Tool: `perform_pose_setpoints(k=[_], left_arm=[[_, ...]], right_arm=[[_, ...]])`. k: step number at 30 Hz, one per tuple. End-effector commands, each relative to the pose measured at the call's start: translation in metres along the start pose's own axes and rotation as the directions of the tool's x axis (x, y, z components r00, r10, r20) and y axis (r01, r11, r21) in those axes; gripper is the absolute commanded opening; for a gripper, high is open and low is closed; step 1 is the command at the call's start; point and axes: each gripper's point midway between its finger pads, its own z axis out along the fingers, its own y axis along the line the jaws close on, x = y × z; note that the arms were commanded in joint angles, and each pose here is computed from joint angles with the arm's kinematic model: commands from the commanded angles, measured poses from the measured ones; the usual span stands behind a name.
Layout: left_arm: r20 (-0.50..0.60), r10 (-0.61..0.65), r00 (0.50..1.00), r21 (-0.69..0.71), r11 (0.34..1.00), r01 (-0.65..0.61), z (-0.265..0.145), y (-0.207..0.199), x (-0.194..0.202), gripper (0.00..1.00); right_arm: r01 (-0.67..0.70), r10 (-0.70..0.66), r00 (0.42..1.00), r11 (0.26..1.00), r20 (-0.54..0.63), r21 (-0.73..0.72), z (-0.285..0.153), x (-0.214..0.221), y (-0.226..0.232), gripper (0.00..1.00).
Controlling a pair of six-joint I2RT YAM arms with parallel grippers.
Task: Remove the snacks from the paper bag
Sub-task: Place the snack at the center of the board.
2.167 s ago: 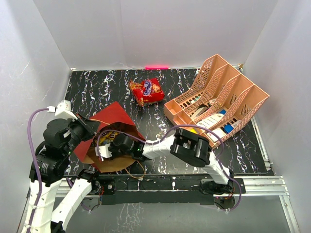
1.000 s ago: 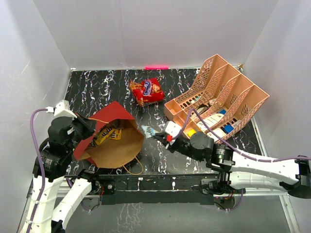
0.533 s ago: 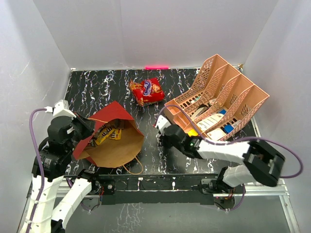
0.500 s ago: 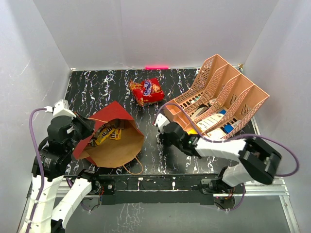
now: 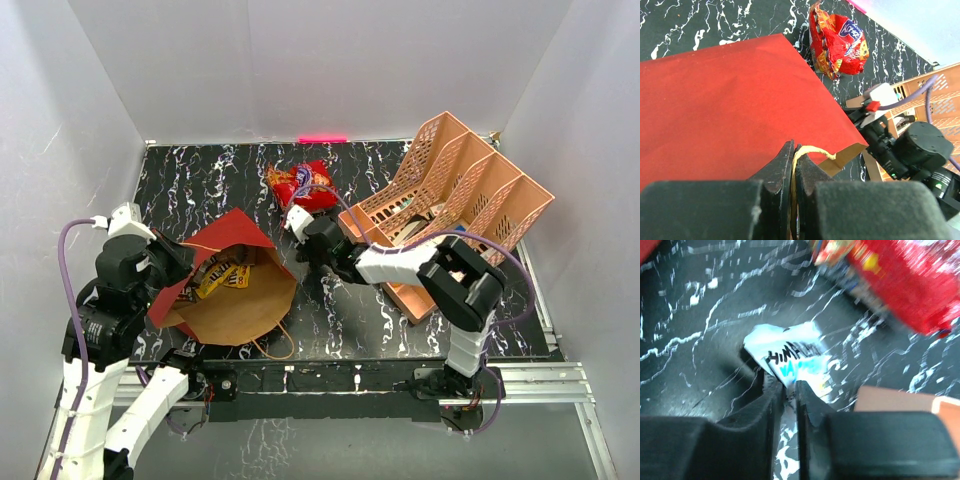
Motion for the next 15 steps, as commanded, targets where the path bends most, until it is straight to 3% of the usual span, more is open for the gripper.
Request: perform_pose_setpoints(k=[1,2,5,9,15], left_arm=[[0.014,0.021,1.0,0.01,1.0,-0.021,-0.009,-0.001,-0.006,0.0],[0.014,0.024,1.0,0.007,1.0,-0.024,-0.009,-0.001,-0.005,0.0],[0.014,0.026,1.0,0.002,1.0,-0.026,-0.007,0.001,-0.004,0.0],[0.014,0.013,1.0,0.008,1.0,-0.013,0.0,0.0,-0.001,0.0],[0.021,0.006,1.0,0.032,0.999,-0.007,0.006,-0.005,-0.001,0.0]], right_arm=[[0.0,0.0,1.0,1.0,-0.009,-0.027,0.001,0.001,0.005,0.33],[-0.024,0.024,1.0,0.998,0.004,-0.052,-0.005,-0.001,0.009,0.42],[-0.088,0.098,0.991,0.99,0.092,-0.113,-0.04,-0.024,0.011,0.51],[-0.135,0.184,0.965,0.961,0.189,-0.243,-0.097,-0.04,0.024,0.54],[-0.122,0.277,0.928,0.857,0.248,-0.501,-0.175,-0.014,0.072,0.56]])
